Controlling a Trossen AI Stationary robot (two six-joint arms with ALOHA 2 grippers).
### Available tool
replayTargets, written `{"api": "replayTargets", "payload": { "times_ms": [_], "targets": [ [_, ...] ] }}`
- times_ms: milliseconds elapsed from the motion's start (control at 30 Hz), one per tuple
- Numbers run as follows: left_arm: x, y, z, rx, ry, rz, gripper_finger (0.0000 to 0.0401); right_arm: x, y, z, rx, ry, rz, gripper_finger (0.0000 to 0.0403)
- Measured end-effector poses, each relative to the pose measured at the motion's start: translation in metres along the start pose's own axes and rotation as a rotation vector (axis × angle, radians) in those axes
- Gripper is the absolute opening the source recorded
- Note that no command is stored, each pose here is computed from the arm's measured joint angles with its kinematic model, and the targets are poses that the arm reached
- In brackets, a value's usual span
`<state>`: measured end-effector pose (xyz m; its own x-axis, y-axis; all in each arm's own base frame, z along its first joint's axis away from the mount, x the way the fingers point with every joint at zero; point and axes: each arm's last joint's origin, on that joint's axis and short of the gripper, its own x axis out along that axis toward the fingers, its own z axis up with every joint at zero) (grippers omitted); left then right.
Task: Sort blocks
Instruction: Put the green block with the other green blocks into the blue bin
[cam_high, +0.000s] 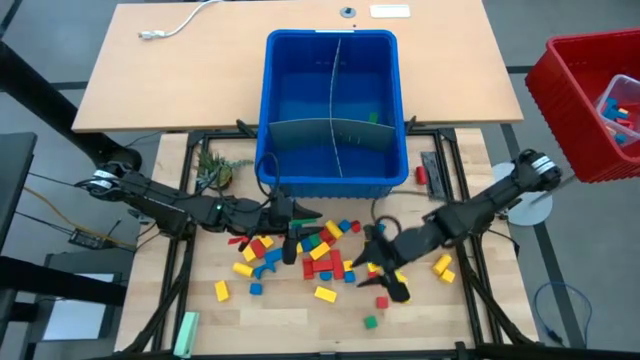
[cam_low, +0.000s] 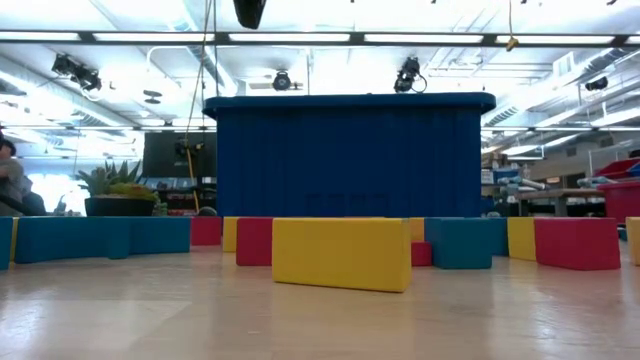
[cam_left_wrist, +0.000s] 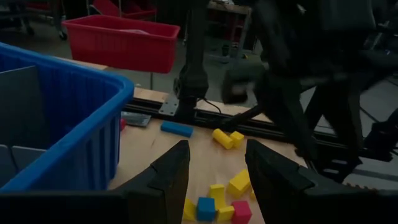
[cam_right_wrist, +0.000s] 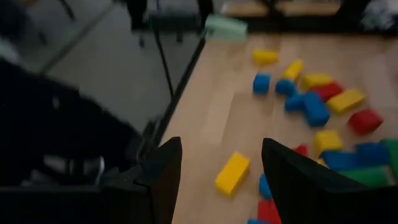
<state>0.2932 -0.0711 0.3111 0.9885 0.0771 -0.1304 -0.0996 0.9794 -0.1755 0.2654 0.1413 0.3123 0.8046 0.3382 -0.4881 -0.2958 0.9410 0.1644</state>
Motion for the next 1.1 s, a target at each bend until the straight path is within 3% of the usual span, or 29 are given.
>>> {"api": "replayTargets", "payload": {
  "times_ms": [333,633,867,1100],
  "targets": [
    [0.0,0.0,0.0,-0.001,0.0,-0.001,0.0166,0.043,0.024,-0.038,-0.162,0.216,0.06,0.0208],
    [0.0,0.0,0.0,-0.001,-0.001,-0.001,0.0166,0.08,0.061,-0.087,-0.116,0.418,0.154,0.0206],
    [0.0,0.0,0.0,-0.003,-0.001,0.0,0.0166,0.101,0.068,-0.116,-0.056,0.507,0.057,0.0201],
    [0.0,0.0,0.0,-0.02,-0.003,0.0,0.0166,0.104,0.069,-0.12,-0.013,0.514,0.033,0.02]
  ]
}}
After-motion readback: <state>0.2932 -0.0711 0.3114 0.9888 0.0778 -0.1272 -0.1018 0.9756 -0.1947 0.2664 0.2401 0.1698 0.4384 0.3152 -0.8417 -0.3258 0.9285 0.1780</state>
